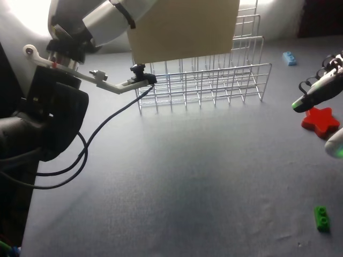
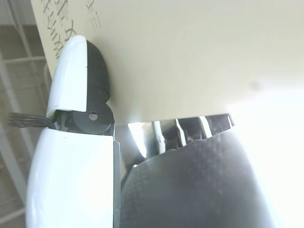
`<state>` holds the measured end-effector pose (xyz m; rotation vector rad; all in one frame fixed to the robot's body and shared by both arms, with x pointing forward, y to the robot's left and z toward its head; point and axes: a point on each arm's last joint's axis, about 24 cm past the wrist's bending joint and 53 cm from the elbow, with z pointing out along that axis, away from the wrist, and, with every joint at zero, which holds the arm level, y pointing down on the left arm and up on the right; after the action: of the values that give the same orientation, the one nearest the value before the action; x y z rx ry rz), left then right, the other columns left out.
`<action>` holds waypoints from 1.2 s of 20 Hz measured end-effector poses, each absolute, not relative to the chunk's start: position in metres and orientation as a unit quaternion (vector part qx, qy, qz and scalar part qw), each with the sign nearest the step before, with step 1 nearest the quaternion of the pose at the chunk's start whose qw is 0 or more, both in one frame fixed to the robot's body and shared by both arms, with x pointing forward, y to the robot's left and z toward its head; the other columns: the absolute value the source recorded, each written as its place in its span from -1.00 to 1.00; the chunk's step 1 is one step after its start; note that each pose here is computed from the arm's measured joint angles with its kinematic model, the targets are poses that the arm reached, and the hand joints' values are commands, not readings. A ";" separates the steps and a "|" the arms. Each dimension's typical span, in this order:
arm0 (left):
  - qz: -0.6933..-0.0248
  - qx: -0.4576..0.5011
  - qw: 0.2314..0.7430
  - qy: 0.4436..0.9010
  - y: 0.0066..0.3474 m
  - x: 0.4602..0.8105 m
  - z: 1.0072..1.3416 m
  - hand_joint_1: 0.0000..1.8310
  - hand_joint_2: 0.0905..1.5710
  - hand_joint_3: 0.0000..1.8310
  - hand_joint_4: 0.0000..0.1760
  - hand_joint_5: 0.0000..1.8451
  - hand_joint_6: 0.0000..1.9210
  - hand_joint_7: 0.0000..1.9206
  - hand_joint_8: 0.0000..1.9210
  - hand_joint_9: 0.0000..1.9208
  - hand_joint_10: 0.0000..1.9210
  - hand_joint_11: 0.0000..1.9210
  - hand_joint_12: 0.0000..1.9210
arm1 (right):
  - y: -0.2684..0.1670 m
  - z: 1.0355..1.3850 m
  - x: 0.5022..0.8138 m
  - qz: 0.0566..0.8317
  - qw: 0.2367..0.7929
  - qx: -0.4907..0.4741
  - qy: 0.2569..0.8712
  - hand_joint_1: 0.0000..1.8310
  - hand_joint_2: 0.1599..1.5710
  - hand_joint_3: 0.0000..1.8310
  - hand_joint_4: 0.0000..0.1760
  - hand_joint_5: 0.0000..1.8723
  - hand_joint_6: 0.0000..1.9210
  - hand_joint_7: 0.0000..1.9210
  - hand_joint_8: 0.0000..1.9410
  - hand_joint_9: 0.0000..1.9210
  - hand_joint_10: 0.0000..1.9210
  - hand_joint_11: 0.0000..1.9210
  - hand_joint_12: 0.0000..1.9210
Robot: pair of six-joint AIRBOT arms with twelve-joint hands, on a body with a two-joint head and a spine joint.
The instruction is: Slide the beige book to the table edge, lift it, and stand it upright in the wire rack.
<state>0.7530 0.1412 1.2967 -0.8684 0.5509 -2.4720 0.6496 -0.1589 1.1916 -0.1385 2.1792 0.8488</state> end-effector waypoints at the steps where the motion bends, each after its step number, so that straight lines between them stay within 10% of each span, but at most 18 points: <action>1: -0.900 -0.317 0.226 0.198 0.140 0.754 1.296 0.60 0.55 -1.00 -1.00 -0.22 0.40 -0.45 0.45 -0.33 0.45 -0.30 0.72 | -0.159 1.192 0.649 0.334 0.389 -0.054 0.857 -0.63 0.12 -1.00 -1.00 -0.61 -0.99 -0.59 -0.99 -0.59 -0.99 -0.95 -0.05; 24: -0.902 -0.322 0.210 0.198 0.108 0.761 1.256 0.60 0.56 -1.00 -1.00 -0.24 0.44 -0.45 0.43 -0.35 0.50 -0.31 0.73 | -0.161 1.194 0.653 0.336 0.393 -0.057 0.854 -0.63 0.11 -1.00 -1.00 -0.62 -0.99 -0.62 -0.99 -0.62 -0.99 -0.96 -0.05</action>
<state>0.7612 0.1082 1.2560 -0.8949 0.5498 -2.5071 0.6530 -0.1610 1.1938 -0.1447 2.1682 0.8527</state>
